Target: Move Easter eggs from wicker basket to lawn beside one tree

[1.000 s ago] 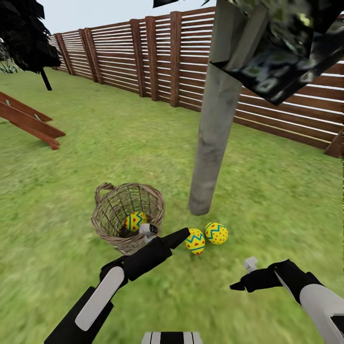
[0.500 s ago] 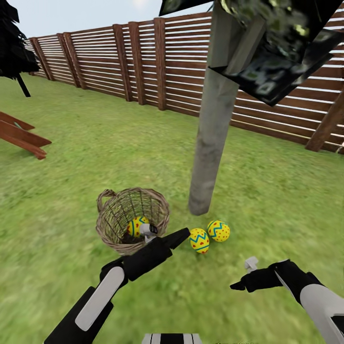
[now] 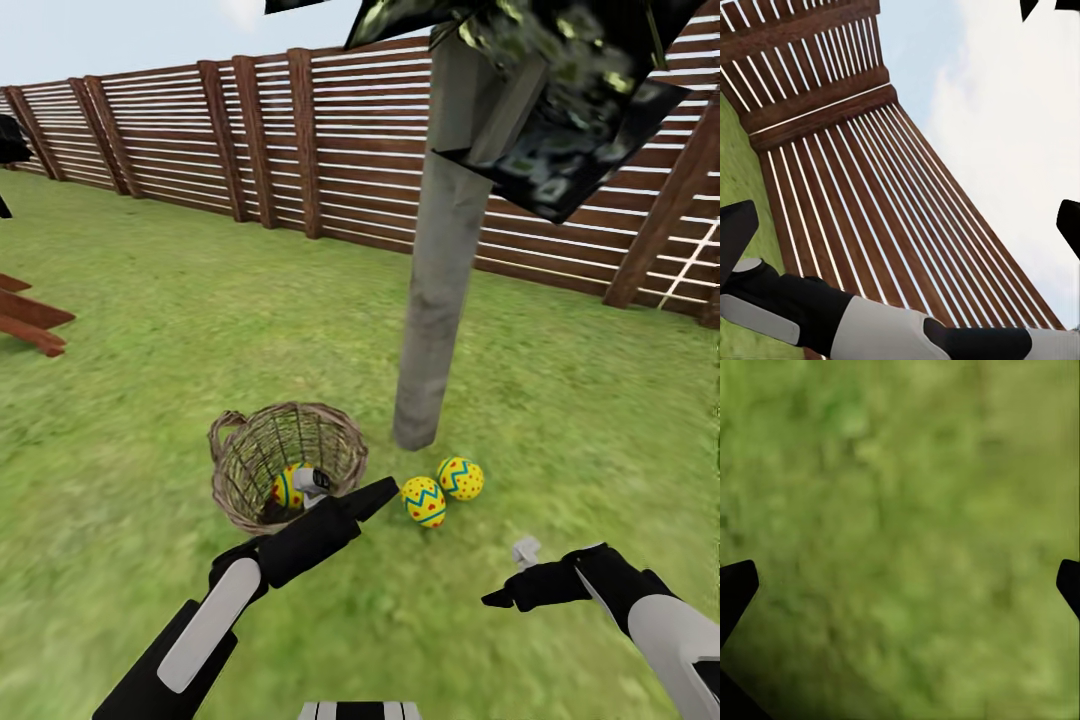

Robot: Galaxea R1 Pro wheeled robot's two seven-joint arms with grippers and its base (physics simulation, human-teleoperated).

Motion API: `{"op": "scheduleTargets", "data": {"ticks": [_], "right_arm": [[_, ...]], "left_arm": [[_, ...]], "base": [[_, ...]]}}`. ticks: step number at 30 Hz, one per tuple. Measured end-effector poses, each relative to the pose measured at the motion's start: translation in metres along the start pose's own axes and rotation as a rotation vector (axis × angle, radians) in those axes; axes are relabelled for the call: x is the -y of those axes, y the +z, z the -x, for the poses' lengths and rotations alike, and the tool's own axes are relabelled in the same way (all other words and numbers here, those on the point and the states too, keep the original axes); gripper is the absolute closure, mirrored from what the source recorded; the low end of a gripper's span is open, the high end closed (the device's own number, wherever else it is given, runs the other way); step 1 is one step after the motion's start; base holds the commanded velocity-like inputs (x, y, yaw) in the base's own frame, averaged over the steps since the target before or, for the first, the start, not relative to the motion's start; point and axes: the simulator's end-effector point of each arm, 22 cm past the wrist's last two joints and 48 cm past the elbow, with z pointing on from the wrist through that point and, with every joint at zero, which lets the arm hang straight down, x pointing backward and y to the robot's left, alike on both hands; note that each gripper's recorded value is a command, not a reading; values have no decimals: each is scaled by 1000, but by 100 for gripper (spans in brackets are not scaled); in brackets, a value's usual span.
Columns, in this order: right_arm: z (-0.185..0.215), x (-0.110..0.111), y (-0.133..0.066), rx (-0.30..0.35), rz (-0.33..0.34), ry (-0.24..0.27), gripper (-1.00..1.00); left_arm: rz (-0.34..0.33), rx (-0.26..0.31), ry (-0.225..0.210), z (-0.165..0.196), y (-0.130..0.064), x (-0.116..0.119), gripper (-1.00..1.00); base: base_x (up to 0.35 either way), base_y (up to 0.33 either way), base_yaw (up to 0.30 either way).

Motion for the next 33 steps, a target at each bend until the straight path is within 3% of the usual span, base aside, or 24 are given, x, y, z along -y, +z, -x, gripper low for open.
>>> {"op": "scheduleTargets", "data": {"ticks": [23, 33], "right_arm": [[10, -3, -10, 24, -9, -13, -100], [11, -3, -11, 28, -13, -20, -100]], "left_arm": [[-15, -4, 23, 1, 3, 14, -100], [-22, -4, 29, 1, 4, 17, -100]], "base": [[0, 304, -204], [0, 174, -36]]}}
